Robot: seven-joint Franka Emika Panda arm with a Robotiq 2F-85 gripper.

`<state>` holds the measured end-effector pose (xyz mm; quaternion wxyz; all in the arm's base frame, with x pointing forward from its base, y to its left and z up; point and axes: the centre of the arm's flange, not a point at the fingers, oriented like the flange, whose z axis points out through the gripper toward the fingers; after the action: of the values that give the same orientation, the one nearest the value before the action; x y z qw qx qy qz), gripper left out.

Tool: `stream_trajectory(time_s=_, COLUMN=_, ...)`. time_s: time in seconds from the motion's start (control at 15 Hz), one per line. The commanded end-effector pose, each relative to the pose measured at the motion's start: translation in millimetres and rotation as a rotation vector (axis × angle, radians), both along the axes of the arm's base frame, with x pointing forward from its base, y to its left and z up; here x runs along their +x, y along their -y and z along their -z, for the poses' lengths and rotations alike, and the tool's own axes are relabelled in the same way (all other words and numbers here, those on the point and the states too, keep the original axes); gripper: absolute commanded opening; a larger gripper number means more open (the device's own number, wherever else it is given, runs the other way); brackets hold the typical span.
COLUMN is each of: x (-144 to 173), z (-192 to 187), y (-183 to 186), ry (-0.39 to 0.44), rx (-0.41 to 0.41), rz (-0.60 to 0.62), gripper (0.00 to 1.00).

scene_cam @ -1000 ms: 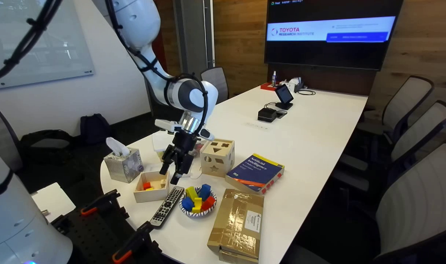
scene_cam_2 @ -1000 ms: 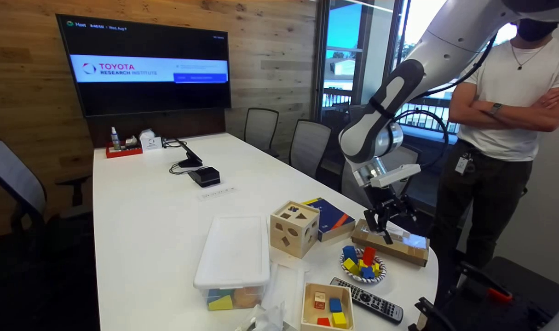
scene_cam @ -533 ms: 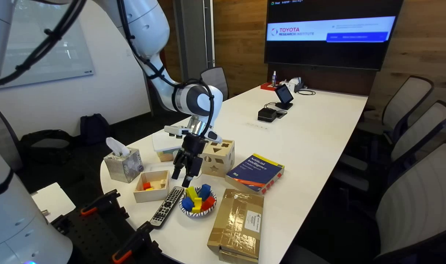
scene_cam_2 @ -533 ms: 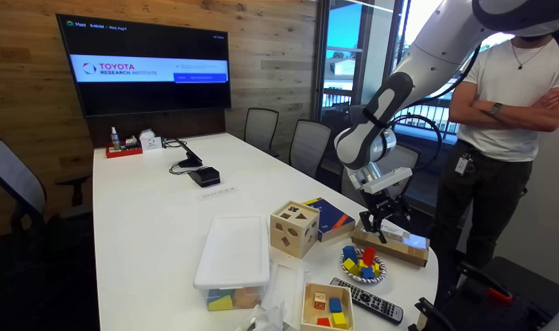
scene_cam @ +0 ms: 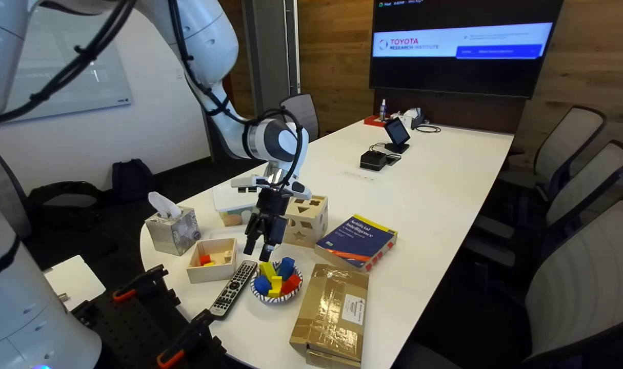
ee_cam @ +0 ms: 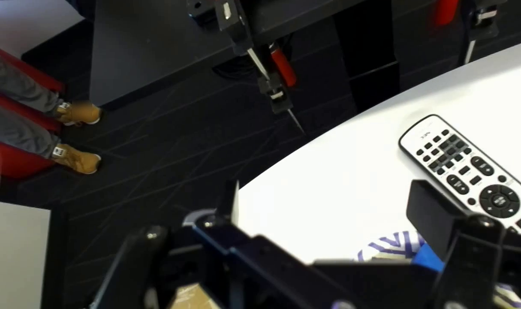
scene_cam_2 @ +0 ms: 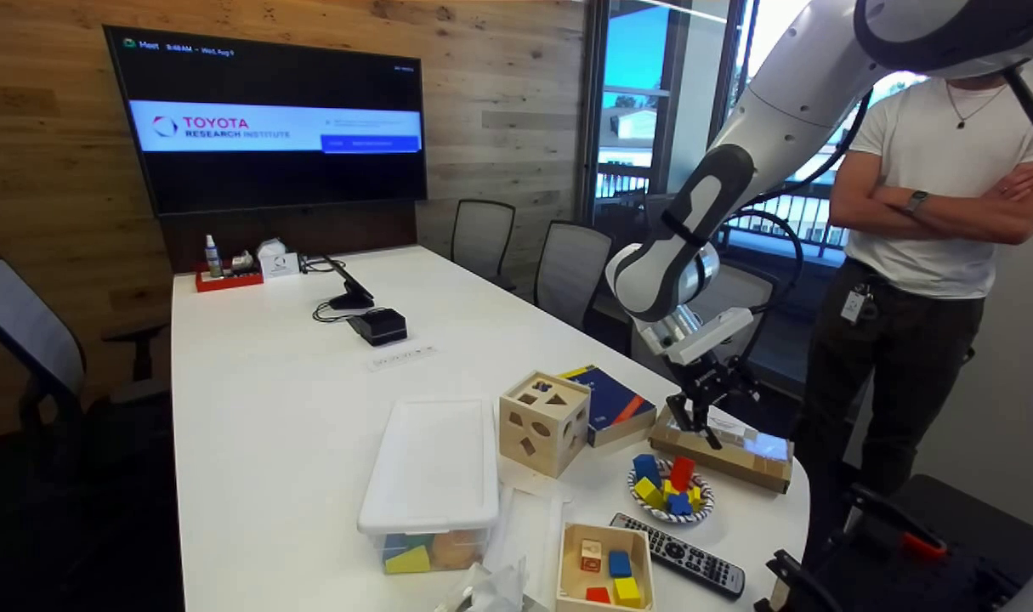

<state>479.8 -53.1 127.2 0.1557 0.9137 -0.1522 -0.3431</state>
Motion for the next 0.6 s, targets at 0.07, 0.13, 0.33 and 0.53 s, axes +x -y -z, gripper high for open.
stream_trajectory(time_s=0.07, x=16, z=5, y=0, ry=0.081, rx=-0.169, rz=-0.035, gripper=1.00)
stream_trajectory(time_s=0.13, x=18, z=3, y=-1, ry=0.142, rx=-0.193, rz=-0.047, gripper=1.00)
stream_trajectory(time_s=0.33, x=28, z=-1, y=-8, ry=0.308, rx=-0.243, rz=-0.078, gripper=1.00)
stream_trajectory(time_s=0.53, x=34, z=-2, y=-12, ry=0.382, rx=-0.258, rz=-0.092, gripper=1.00)
